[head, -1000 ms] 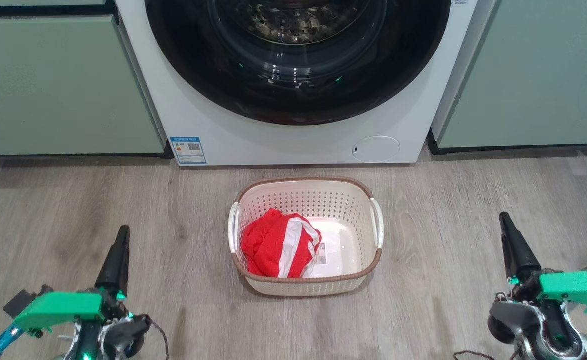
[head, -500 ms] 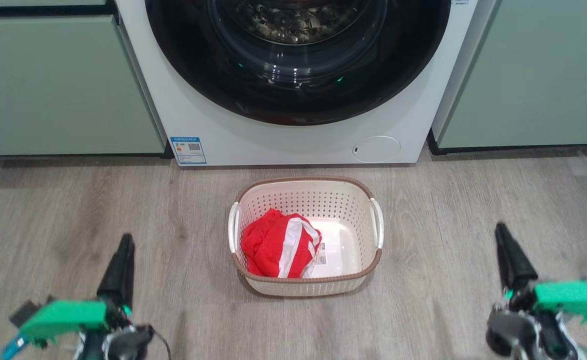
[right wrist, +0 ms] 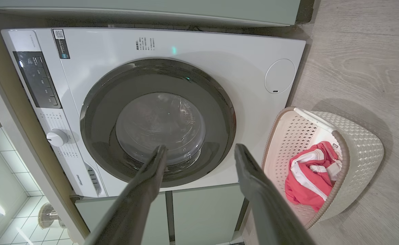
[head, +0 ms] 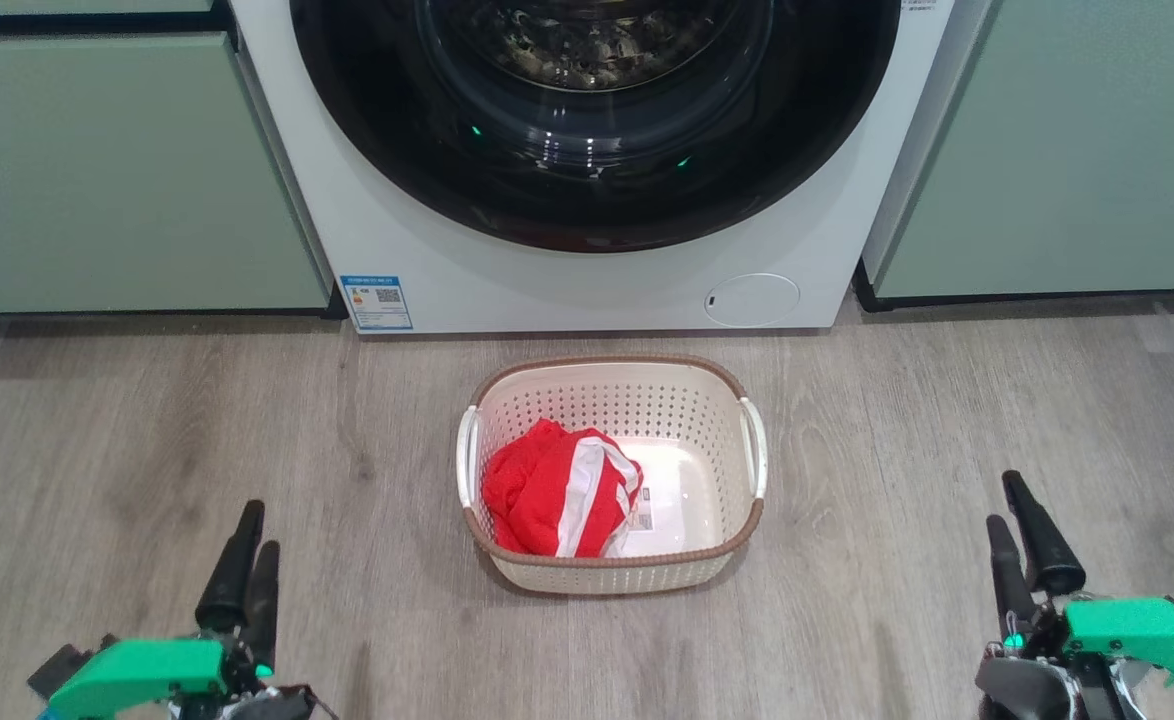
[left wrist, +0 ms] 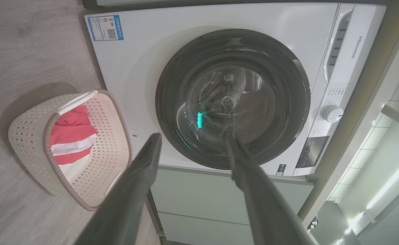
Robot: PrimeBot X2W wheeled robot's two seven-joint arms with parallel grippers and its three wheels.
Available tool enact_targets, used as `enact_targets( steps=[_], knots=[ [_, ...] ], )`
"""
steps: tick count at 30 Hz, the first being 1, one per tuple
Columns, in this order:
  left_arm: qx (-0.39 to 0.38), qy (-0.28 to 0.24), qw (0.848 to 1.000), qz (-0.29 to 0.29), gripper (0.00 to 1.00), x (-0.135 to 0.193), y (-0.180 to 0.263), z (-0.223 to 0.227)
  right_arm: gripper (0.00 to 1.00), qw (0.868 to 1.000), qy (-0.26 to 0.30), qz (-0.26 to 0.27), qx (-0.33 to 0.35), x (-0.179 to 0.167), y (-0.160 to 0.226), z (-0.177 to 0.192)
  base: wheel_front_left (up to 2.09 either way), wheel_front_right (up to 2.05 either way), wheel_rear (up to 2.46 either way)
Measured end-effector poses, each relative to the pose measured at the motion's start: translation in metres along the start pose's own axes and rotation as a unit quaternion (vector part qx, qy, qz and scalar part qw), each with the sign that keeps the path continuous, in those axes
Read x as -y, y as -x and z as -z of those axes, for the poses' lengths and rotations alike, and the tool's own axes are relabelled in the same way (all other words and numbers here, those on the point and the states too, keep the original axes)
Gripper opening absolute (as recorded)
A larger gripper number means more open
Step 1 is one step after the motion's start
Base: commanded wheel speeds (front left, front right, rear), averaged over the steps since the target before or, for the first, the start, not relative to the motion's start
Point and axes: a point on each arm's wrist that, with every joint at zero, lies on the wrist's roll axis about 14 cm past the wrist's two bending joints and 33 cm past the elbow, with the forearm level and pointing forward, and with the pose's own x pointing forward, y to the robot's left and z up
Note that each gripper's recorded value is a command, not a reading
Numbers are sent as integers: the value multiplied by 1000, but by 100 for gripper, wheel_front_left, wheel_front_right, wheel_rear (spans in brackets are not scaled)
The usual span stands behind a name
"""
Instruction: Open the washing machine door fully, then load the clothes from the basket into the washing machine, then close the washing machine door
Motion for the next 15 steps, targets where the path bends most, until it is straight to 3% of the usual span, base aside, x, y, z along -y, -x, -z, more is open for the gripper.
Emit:
enact_targets(
  steps=[15],
  knots=[
    [37,-23,999,17,100,12,1,-16,100,998,56,-19,26,-14,-2,-12,0,0,0]
  ],
)
